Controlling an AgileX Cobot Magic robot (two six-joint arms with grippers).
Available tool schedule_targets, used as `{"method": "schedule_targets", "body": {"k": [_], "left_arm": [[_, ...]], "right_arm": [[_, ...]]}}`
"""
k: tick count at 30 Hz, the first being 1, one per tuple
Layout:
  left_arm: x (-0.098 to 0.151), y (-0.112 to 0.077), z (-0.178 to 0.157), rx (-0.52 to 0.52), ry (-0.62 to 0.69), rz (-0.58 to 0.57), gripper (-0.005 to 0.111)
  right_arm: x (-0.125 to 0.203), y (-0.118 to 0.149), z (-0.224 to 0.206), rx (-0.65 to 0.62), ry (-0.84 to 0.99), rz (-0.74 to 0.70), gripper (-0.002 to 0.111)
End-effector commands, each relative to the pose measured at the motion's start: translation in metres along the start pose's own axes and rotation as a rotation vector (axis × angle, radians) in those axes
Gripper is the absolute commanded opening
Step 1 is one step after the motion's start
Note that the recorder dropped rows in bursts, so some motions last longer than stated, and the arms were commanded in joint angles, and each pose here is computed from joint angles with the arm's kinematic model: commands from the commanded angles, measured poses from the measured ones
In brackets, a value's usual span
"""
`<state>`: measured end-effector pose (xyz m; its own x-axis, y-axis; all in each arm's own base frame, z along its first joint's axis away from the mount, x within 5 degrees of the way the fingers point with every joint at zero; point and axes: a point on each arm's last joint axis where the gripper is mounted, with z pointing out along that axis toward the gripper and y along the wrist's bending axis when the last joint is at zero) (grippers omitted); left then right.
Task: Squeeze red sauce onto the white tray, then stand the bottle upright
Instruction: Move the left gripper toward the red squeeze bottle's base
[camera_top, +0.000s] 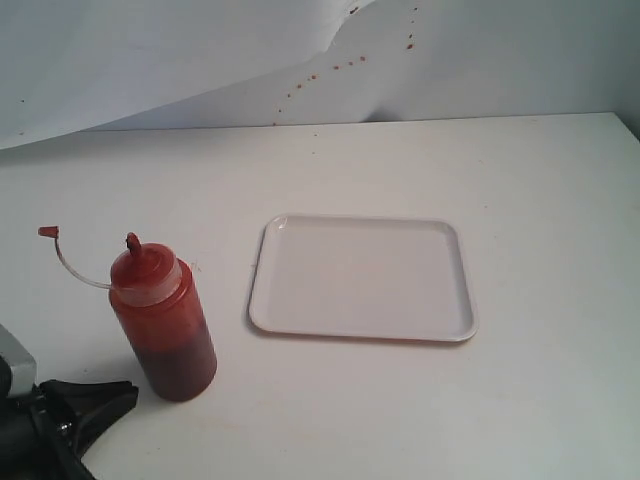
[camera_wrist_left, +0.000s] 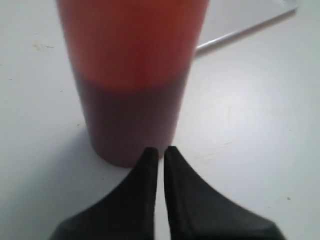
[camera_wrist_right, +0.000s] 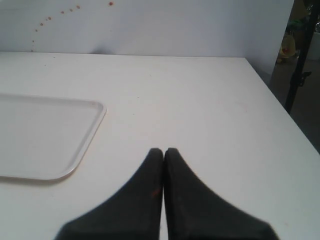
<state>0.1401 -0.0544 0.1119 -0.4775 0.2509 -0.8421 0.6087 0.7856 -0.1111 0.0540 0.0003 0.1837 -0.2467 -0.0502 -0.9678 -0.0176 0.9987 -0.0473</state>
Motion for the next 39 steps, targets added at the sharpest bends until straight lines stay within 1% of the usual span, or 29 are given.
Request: {"method": "schedule_targets", "body": {"k": [1, 4, 5, 7, 8, 11, 17, 21, 24, 26, 28, 32, 37, 39], "left_arm": [[0.001, -0.004, -0.001, 0.042, -0.003, 0.024, 0.028], [0.000, -0.004, -0.001, 0.044, -0.012, 0.021, 0.063], [-0.002, -0.005, -0.001, 0.045, -0.032, 0.018, 0.078], [-0.005, -0.005, -0.001, 0.052, -0.063, 0.037, 0.095], [-0.006, -0.006, -0.001, 0.056, -0.082, 0.045, 0.098], [-0.007, -0.006, -0.001, 0.059, -0.086, 0.053, 0.099], [-0.008, -0.012, 0.001, 0.147, -0.078, 0.104, 0.099], [-0.008, -0.008, 0.001, 0.113, -0.076, 0.068, 0.099], [-0.009, -0.012, 0.001, 0.149, -0.088, 0.084, 0.099], [-0.010, -0.012, 0.001, 0.153, -0.093, 0.086, 0.099], [-0.008, -0.010, 0.001, 0.129, -0.077, 0.074, 0.099], [-0.005, -0.001, 0.002, 0.033, -0.033, 0.019, 0.099], [-0.010, -0.005, 0.001, 0.078, -0.092, 0.004, 0.099], [-0.009, -0.005, 0.001, 0.082, -0.084, 0.017, 0.099]], "right_arm": [[0.001, 0.000, 0.000, 0.008, -0.004, -0.006, 0.000], [0.001, 0.000, 0.000, 0.008, -0.004, -0.006, 0.000], [0.001, 0.000, 0.000, 0.008, -0.004, -0.006, 0.000], [0.001, 0.000, 0.000, 0.008, -0.004, -0.006, 0.000], [0.001, 0.000, 0.000, 0.008, -0.004, -0.006, 0.000], [0.001, 0.000, 0.000, 0.008, -0.004, -0.006, 0.000], [0.001, 0.000, 0.000, 0.008, -0.004, -0.006, 0.000], [0.001, 0.000, 0.000, 0.008, -0.004, -0.006, 0.000], [0.001, 0.000, 0.000, 0.008, -0.004, -0.006, 0.000], [0.001, 0.000, 0.000, 0.008, -0.004, -0.006, 0.000], [0.001, 0.000, 0.000, 0.008, -0.004, -0.006, 0.000], [0.001, 0.000, 0.000, 0.008, -0.004, -0.006, 0.000], [0.001, 0.000, 0.000, 0.008, -0.004, -0.006, 0.000], [0.001, 0.000, 0.000, 0.008, -0.004, -0.006, 0.000]]}}
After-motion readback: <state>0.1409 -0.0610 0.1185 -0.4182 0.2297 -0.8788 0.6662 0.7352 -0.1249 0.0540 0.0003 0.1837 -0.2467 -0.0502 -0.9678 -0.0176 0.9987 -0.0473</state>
